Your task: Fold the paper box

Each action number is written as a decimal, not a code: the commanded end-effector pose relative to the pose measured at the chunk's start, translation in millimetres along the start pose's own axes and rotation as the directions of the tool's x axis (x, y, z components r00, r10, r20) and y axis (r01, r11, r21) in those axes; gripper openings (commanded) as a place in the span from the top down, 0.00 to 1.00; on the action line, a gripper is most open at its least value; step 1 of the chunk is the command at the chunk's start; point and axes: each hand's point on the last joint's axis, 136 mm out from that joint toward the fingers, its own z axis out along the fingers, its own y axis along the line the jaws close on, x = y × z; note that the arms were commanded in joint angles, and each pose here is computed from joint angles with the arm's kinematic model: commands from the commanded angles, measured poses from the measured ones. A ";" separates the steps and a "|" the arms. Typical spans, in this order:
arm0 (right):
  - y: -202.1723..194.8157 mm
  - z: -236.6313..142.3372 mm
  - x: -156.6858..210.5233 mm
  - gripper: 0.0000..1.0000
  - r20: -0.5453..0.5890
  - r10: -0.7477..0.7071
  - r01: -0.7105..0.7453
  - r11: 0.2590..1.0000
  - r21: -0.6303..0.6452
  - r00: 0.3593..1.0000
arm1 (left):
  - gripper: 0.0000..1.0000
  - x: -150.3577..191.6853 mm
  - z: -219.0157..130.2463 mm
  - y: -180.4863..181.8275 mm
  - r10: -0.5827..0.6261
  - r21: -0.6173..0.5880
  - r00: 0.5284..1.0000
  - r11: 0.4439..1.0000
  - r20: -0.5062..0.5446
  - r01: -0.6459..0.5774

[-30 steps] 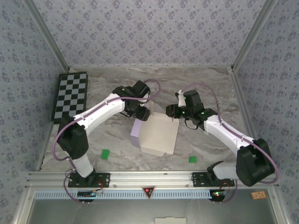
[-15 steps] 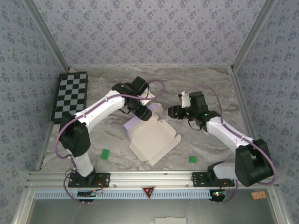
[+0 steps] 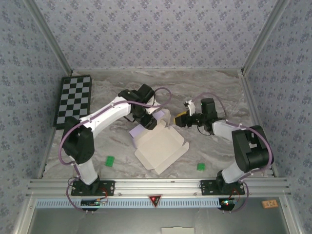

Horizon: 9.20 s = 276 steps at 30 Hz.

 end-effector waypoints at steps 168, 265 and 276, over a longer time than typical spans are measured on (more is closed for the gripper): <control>57.2 50.3 63.6 0.62 -0.197 0.667 -0.663 0.742 0.093 0.719 | 0.39 36.8 4.7 104.9 -0.594 0.224 0.797 0.796 0.108 0.563; 54.3 -107.8 -60.0 0.44 -0.173 0.000 0.054 0.951 0.305 0.985 | 0.21 51.1 -120.9 80.5 -0.426 0.034 0.765 0.882 0.484 0.470; 63.0 -85.0 -25.9 0.42 -0.033 -0.113 0.117 0.980 0.161 0.993 | 0.23 87.7 -108.7 53.8 -0.414 0.076 0.728 0.890 0.547 0.449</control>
